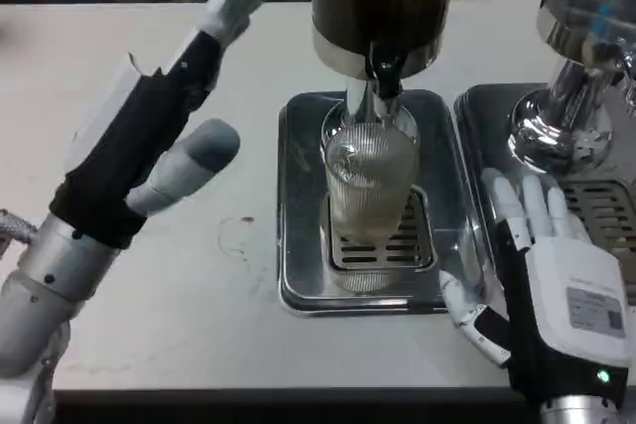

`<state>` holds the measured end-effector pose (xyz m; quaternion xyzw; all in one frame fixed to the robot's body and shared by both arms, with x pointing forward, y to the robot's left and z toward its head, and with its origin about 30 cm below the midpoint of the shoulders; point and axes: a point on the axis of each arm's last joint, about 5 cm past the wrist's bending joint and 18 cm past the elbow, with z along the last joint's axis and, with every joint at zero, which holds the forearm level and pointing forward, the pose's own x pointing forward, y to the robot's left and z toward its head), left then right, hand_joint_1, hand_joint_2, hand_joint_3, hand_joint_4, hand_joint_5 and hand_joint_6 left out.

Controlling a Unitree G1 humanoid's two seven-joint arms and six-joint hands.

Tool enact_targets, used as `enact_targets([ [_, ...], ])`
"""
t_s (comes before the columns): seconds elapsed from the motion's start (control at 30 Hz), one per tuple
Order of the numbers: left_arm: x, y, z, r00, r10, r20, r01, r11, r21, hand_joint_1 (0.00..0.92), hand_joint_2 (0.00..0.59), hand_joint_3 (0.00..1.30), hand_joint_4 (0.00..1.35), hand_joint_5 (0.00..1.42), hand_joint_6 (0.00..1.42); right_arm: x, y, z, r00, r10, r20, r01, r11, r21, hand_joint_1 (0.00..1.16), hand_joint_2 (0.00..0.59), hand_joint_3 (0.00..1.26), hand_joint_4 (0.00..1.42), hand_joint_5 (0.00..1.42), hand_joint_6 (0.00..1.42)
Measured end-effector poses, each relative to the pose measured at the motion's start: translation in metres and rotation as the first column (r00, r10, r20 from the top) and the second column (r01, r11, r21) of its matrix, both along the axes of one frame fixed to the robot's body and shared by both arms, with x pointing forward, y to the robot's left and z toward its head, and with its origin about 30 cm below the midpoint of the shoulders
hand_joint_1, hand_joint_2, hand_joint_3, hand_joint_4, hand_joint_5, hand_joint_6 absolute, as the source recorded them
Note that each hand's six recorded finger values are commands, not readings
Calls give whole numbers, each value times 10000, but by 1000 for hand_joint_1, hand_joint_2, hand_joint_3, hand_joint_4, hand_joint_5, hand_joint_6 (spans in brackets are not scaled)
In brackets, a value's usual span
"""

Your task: Grasp the cup under the faucet to collect the drink, then remove the cup.

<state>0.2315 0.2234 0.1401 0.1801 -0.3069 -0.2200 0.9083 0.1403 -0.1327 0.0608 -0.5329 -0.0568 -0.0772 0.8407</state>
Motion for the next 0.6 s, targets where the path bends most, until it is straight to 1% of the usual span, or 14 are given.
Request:
enact_targets([
  [0.1,53,-27,39,9994,-315,-168,316,9995,64,0,68,0,0,0,0,4,4,2,10000,-1,17,1,10000,25,276,446,74,0,0,97],
  [0.2,123,-89,97,9978,-665,-55,666,9978,79,0,69,0,0,0,0,6,11,3,10000,-13,30,13,10000,60,274,446,74,0,0,97],
  [0.3,207,-148,153,9950,-996,15,995,9947,274,0,69,0,0,0,0,7,18,5,10000,-36,47,36,9999,104,273,446,74,0,0,97],
  [0.47,381,-270,201,9876,-1542,-287,1554,9866,493,0,69,0,0,0,0,-4,28,0,9999,-146,58,145,9997,195,271,446,74,0,0,97],
  [0.53,413,-301,202,9855,-1659,-342,1675,9847,486,0,69,0,0,0,0,-10,37,-4,9998,-198,49,197,9995,248,270,446,74,0,0,97],
  [0.6,449,-326,188,9841,-1701,-512,1726,9838,493,0,67,0,0,0,0,-14,50,-6,9997,-245,56,243,9992,316,269,446,74,0,0,97],
])
